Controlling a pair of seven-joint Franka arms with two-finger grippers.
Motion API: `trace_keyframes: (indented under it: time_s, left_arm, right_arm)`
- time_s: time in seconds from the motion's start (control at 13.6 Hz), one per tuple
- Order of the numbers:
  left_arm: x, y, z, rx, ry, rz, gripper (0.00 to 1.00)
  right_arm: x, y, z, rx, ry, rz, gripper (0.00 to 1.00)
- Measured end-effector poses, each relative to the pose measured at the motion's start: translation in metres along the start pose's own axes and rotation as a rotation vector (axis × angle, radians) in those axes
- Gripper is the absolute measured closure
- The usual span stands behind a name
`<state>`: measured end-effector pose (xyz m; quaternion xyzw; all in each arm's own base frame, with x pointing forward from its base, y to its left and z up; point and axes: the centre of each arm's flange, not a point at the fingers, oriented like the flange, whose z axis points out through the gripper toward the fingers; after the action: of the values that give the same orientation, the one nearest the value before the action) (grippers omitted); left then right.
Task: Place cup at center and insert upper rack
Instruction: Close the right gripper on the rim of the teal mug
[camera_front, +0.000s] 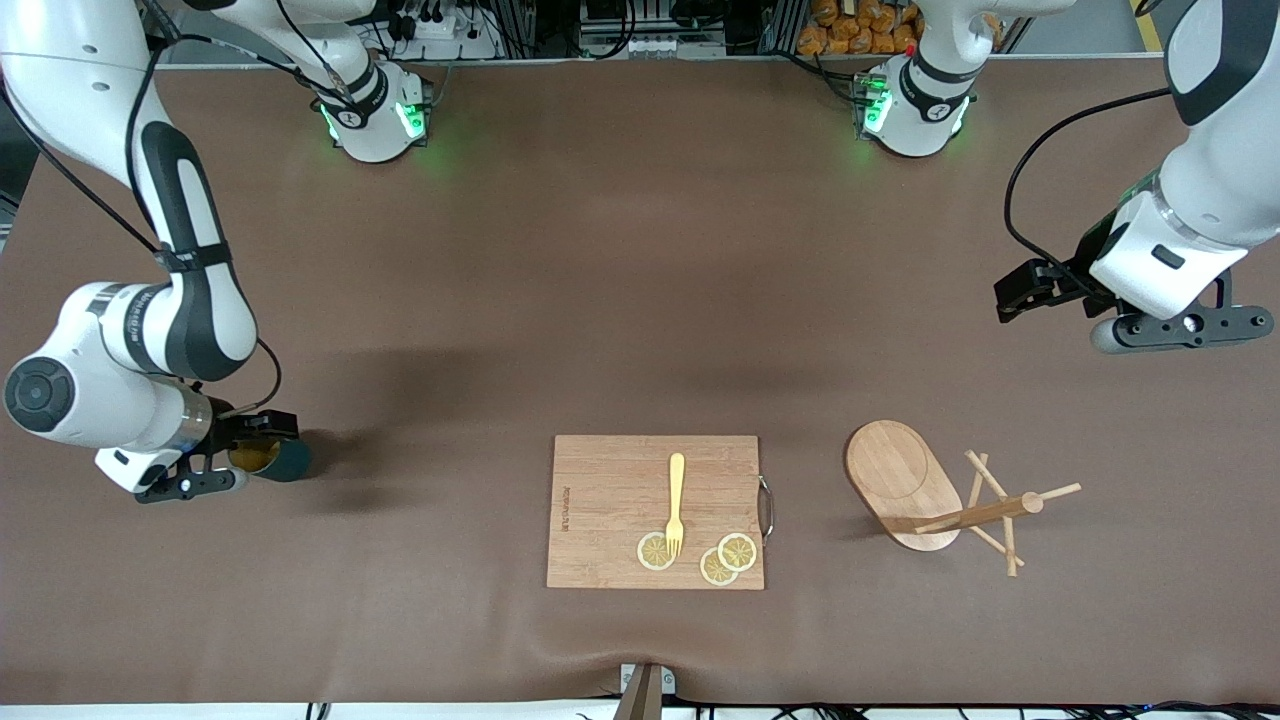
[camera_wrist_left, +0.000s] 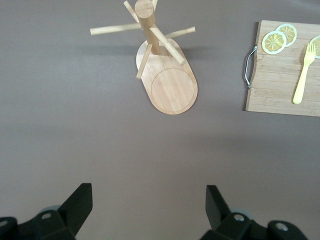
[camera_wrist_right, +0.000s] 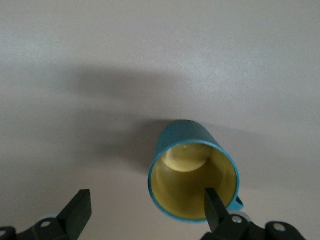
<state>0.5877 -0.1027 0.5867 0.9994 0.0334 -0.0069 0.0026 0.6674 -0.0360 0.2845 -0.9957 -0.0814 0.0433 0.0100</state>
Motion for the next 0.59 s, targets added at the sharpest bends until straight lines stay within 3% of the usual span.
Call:
trace_keyframes:
  time_s: [0.29,0.59]
  left_arm:
    - [0.003,0.001,0.005,0.0,-0.003,-0.001,0.0]
    - [0.003,0.001,0.005,0.0,-0.003,-0.002,0.0]
  right_arm:
    - [0.005,0.002,0.025,-0.007,0.004,0.0,0.0]
    - [0.005,0.002,0.033,-0.005,-0.009,-0.01,0.44]
